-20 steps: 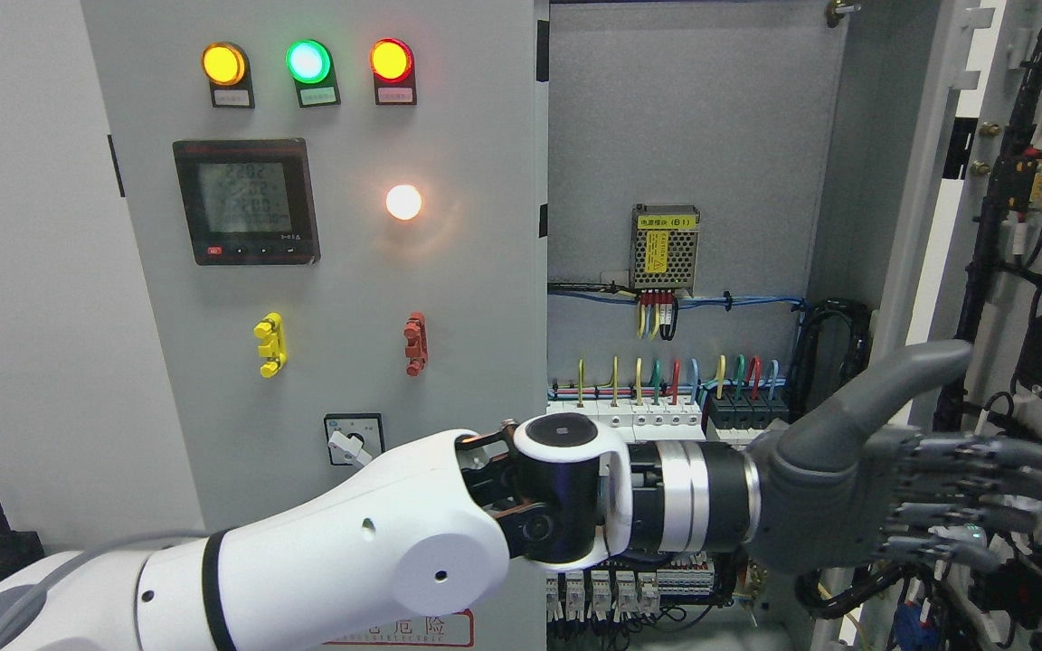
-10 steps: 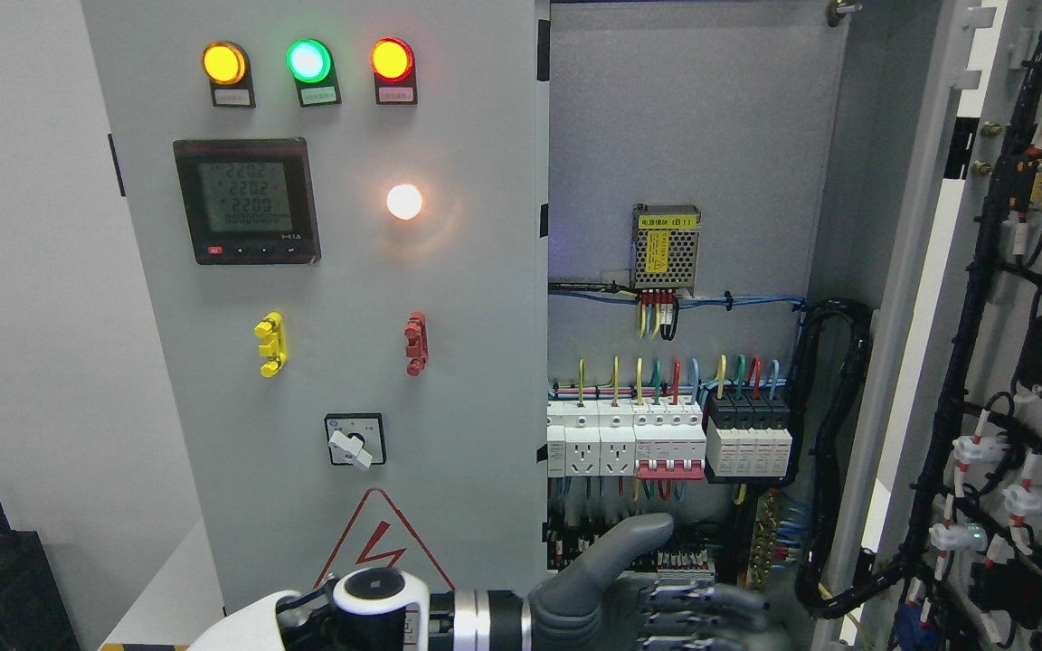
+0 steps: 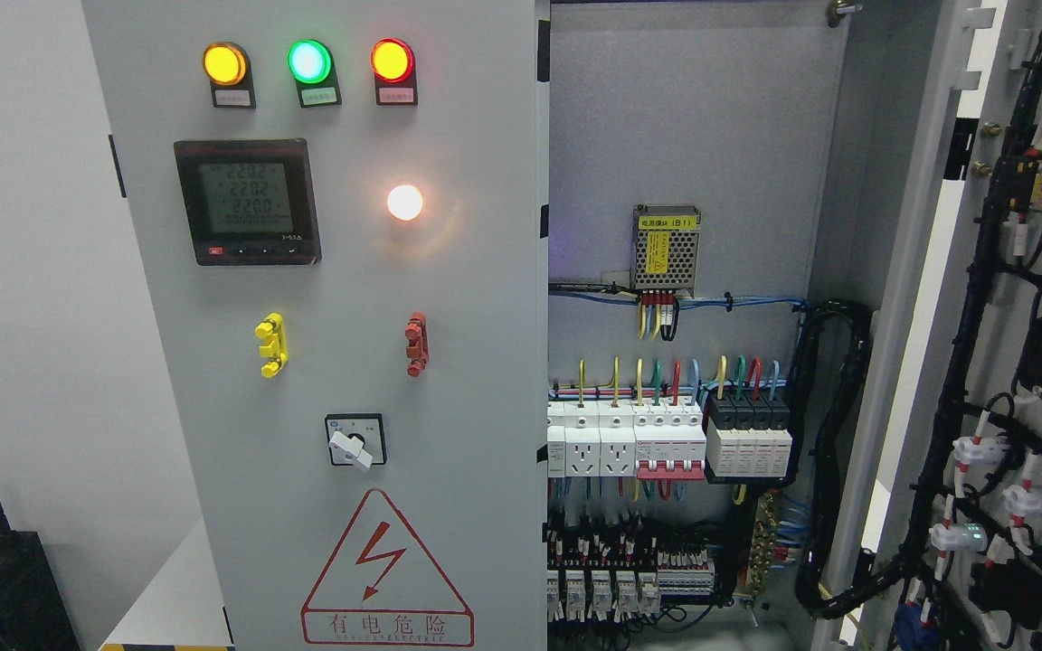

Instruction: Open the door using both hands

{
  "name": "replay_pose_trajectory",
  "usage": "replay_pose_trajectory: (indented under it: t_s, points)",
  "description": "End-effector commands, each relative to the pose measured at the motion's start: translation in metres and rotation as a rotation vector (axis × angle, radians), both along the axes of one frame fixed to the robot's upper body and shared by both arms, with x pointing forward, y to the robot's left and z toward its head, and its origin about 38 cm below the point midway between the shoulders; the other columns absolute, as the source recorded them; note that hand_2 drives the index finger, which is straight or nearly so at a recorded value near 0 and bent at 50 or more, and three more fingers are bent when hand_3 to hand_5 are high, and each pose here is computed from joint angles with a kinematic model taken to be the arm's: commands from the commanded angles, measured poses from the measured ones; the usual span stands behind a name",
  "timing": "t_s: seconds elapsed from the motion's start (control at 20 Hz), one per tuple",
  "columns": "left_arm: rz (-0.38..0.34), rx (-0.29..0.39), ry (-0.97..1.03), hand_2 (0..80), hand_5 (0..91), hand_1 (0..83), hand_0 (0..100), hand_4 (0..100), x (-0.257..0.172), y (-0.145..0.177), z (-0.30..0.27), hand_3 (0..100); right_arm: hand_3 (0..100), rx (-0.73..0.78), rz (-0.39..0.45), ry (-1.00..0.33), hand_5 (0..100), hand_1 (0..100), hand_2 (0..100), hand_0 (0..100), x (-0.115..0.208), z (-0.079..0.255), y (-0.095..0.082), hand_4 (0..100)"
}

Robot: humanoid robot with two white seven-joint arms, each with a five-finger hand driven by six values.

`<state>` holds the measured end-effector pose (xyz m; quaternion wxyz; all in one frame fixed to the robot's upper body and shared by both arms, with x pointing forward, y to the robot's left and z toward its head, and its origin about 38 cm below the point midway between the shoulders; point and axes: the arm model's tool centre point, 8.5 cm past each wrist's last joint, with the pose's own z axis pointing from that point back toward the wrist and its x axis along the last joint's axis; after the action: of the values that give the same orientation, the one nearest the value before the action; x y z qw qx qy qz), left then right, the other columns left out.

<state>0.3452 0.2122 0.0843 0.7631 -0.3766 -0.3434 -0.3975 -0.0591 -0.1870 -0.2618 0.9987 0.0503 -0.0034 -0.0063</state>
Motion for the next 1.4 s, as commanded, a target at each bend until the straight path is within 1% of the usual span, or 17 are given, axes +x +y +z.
replay_pose_trajectory:
  t_s: [0.0,0.1,0.25,0.35,0.5,0.55,0.65,0.75,0.8,0.85,0.9,1.0,1.05,1.15,1.25,1.35]
  points:
    - [0.153,0.349,0.103,0.0,0.0,0.0,0,3,-0.057,0.138,-0.066,0,0,0.000,0.000,0.000,0,0,0,0,0.000,0.000,0.000,0]
    - [0.165,0.391,0.168,0.0,0.0,0.0,0,3,-0.083,0.156,-0.080,0,0,0.000,0.000,-0.002,0,0,0,0,0.001,0.000,0.000,0]
    - [0.175,0.459,0.290,0.0,0.0,0.0,0,3,-0.135,0.183,-0.102,0,0,0.000,0.000,0.000,0,0,0,0,0.000,0.000,0.000,0]
    - [0.203,0.507,0.388,0.0,0.0,0.0,0,3,-0.173,0.202,-0.126,0,0,0.000,0.000,-0.002,0,0,0,0,0.001,0.000,0.000,0]
    - [0.269,0.561,0.472,0.0,0.0,0.0,0,3,-0.230,0.228,-0.163,0,0,0.000,0.000,0.000,0,0,0,0,0.000,0.000,0.000,0]
    - [0.289,0.590,0.484,0.0,0.0,0.0,0,3,-0.249,0.235,-0.178,0,0,0.000,0.000,0.000,0,0,0,0,0.000,0.000,0.000,0]
    - [0.319,0.635,0.537,0.0,0.0,0.0,0,3,-0.287,0.238,-0.214,0,0,0.000,0.000,0.000,0,0,0,0,0.000,0.000,0.000,0]
    - [0.409,0.664,0.606,0.0,0.0,0.0,0,3,-0.329,0.237,-0.249,0,0,0.000,0.000,0.000,0,0,0,0,0.000,0.000,0.000,0]
    - [0.440,0.679,0.619,0.0,0.0,0.0,0,3,-0.351,0.236,-0.261,0,0,0.000,-0.002,0.000,0,0,0,0,0.000,0.000,0.000,0]
    - [0.458,0.686,0.606,0.0,0.0,0.0,0,3,-0.363,0.231,-0.272,0,0,0.000,-0.002,0.000,0,0,0,0,0.000,0.000,0.000,0]
    - [0.464,0.679,0.600,0.0,0.0,0.0,0,3,-0.375,0.217,-0.283,0,0,0.000,0.000,0.000,0,0,0,0,0.000,0.000,0.000,0]
    - [0.505,0.707,0.642,0.0,0.0,0.0,0,3,-0.407,0.199,-0.299,0,0,0.000,0.000,0.000,0,0,0,0,0.000,0.000,0.000,0]
    - [0.523,0.699,0.649,0.0,0.0,0.0,0,3,-0.411,0.184,-0.306,0,0,0.000,-0.002,0.000,0,0,0,0,0.000,0.000,0.000,0]
    - [0.536,0.665,0.645,0.0,0.0,0.0,0,3,-0.419,0.155,-0.314,0,0,0.000,-0.002,0.000,0,0,0,0,0.000,0.000,0.000,0]
    - [0.581,0.628,0.667,0.0,0.0,0.0,0,3,-0.423,0.126,-0.321,0,0,0.000,-0.002,0.000,0,0,0,0,0.000,0.000,0.000,0]
    - [0.636,0.626,0.661,0.0,0.0,0.0,0,3,-0.415,0.101,-0.328,0,0,0.000,-0.004,0.003,0,0,0,0,-0.002,0.000,0.000,0]
